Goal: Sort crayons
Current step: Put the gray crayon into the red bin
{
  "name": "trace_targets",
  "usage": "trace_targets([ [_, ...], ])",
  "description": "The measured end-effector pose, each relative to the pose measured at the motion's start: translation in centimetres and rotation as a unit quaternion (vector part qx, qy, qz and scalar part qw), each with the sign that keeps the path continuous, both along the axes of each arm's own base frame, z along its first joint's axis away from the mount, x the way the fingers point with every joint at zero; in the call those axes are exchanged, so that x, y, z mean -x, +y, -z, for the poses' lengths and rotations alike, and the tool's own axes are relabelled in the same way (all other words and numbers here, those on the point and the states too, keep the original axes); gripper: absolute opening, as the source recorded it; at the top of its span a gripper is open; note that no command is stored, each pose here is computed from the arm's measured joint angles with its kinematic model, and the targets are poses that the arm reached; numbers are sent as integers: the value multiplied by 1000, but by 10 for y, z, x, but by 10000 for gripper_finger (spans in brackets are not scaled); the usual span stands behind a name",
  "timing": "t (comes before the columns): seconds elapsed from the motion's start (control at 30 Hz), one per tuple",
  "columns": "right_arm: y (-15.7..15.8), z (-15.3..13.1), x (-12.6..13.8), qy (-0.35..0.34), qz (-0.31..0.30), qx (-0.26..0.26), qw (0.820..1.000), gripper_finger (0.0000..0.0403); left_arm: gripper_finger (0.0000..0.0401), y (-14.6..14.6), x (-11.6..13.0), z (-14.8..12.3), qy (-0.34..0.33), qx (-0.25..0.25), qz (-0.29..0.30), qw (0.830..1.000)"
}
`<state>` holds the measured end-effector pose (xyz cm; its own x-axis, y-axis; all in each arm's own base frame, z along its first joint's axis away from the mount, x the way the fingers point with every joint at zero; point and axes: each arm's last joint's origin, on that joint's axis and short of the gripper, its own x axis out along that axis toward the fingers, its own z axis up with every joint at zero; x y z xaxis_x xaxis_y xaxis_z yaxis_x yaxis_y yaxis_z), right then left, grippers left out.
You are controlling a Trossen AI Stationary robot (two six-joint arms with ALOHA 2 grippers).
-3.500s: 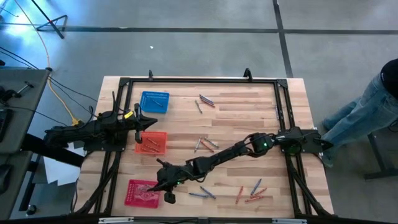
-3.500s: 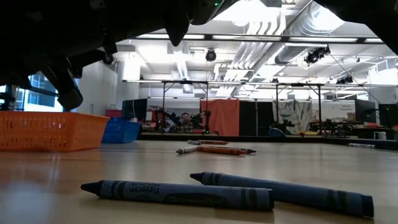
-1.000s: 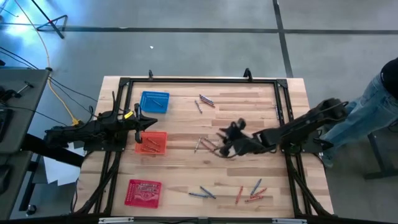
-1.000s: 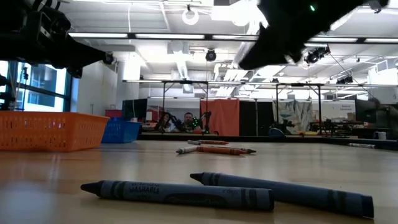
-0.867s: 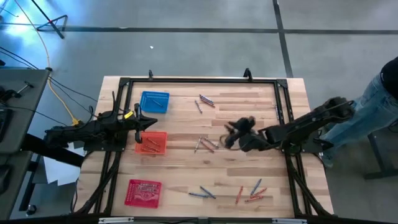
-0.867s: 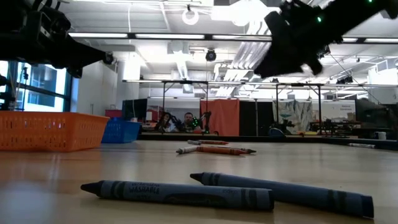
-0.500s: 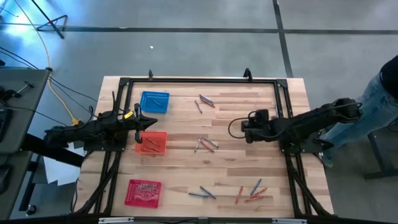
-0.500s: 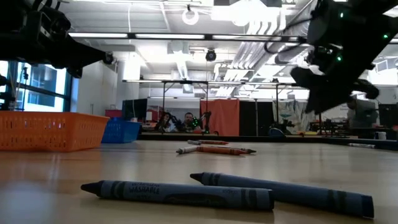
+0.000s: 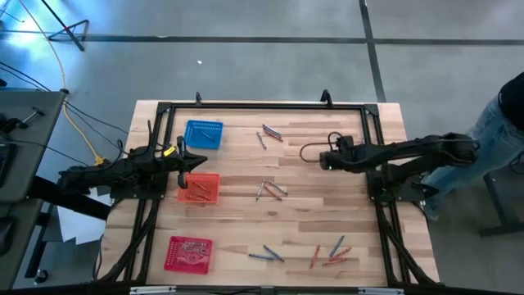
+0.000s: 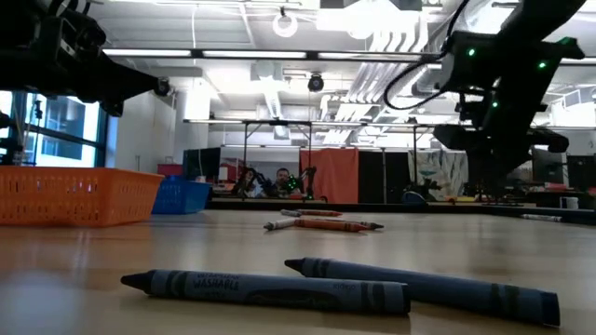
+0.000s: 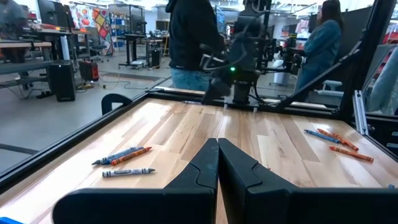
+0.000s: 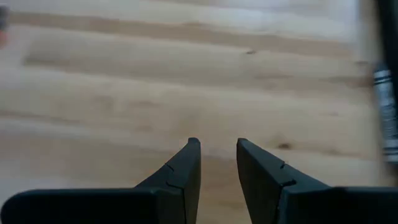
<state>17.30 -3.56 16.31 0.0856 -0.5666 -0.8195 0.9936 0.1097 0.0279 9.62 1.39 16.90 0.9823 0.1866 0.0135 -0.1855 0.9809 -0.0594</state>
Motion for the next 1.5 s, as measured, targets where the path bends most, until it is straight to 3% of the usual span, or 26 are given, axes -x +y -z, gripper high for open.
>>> trace_targets([
  [0.4, -53, 4, 36, 73, 141, -98, 982, 96, 1, 0, 0, 0, 0, 0, 0, 1000],
  [0.87, -87, 7, 70, 90, 209, -169, 959, 96, 1, 0, 0, 0, 0, 0, 0, 1000],
  [1.33, -98, 38, 62, 167, 186, -225, 942, 96, 1, 0, 0, 0, 0, 0, 0, 1000],
  [1.5, -106, 37, 56, 201, 180, -233, 935, 96, 1, 0, 0, 0, 0, 0, 0, 1000],
])
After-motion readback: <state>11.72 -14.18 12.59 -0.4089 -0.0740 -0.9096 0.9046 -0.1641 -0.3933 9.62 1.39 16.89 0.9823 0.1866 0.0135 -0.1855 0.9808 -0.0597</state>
